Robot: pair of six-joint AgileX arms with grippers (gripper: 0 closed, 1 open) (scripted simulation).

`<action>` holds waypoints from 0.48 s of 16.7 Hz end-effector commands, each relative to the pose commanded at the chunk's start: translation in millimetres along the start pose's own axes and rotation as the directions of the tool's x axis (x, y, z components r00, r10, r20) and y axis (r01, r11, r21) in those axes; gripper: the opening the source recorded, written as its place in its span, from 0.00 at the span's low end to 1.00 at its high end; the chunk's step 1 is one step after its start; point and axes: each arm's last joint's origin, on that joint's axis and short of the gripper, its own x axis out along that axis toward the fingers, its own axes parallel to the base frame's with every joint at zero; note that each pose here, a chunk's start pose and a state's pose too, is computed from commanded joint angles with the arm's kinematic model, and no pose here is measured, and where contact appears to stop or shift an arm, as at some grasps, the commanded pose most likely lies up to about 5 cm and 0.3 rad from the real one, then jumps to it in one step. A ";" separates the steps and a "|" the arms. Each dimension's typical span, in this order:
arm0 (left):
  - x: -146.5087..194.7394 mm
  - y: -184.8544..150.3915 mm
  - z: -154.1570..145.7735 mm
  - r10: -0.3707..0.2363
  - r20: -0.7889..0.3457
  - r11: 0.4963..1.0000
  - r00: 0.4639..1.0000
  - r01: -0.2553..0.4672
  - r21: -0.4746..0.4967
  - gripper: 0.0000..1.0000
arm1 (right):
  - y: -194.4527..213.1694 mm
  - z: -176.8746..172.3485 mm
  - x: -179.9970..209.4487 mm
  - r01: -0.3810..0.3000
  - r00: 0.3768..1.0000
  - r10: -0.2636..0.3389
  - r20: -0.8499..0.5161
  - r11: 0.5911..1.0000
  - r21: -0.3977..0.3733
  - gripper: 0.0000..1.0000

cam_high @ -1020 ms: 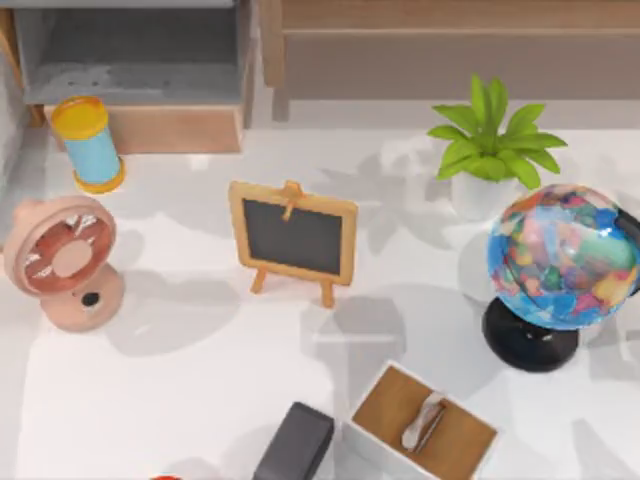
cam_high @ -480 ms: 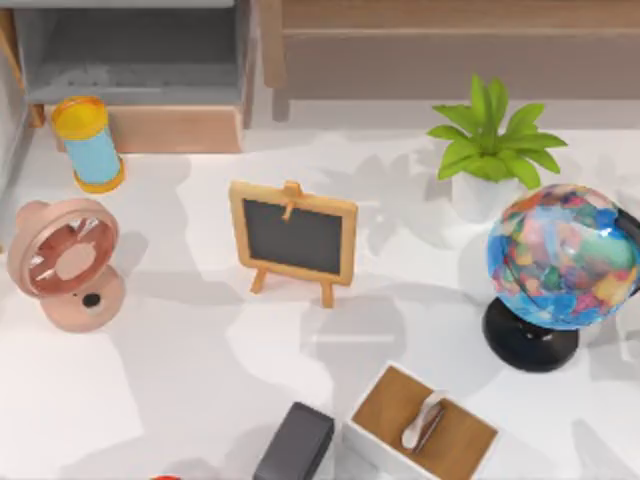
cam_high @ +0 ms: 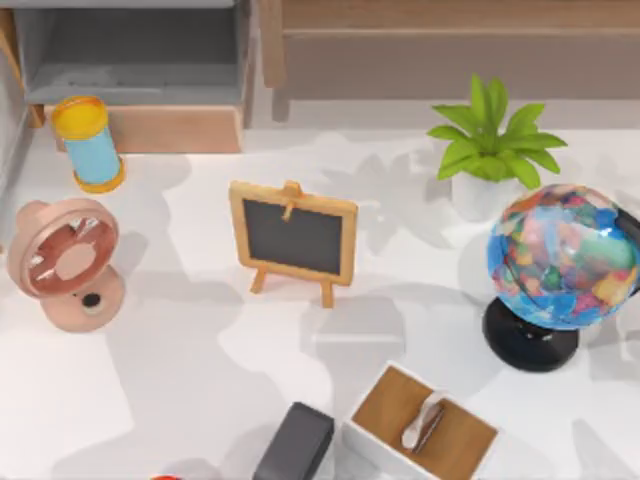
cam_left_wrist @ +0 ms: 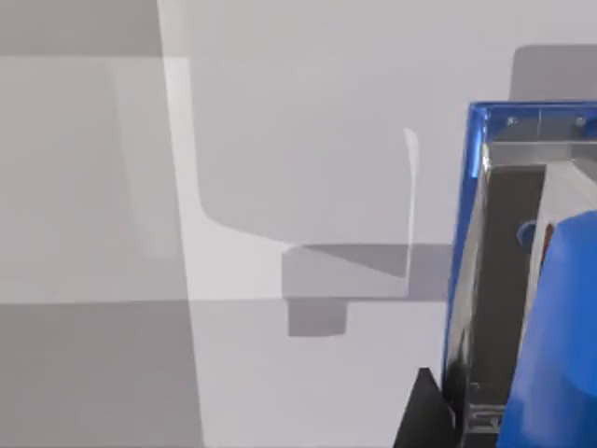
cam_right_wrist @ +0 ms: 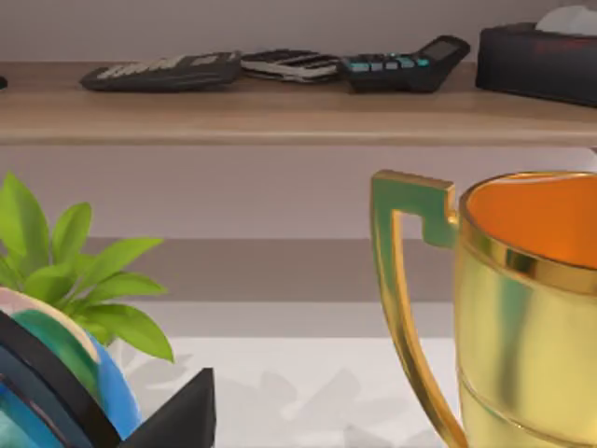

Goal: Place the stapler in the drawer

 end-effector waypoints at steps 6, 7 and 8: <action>7.4 -0.7 0.0 -0.002 0.001 1.000 1.000 0.002 -0.001 0.00 | 0.0 0.0 0.0 0.000 1.000 0.000 0.000 1.000 0.000 1.00; 7.4 -0.7 0.0 -0.002 0.001 1.000 1.000 0.002 -0.001 0.00 | 0.0 0.0 0.0 0.000 1.000 0.000 0.000 1.000 0.000 1.00; 7.4 -0.7 0.0 -0.002 0.001 1.000 1.000 0.002 -0.001 0.00 | 0.0 0.0 0.0 0.000 1.000 0.000 0.000 1.000 0.000 1.00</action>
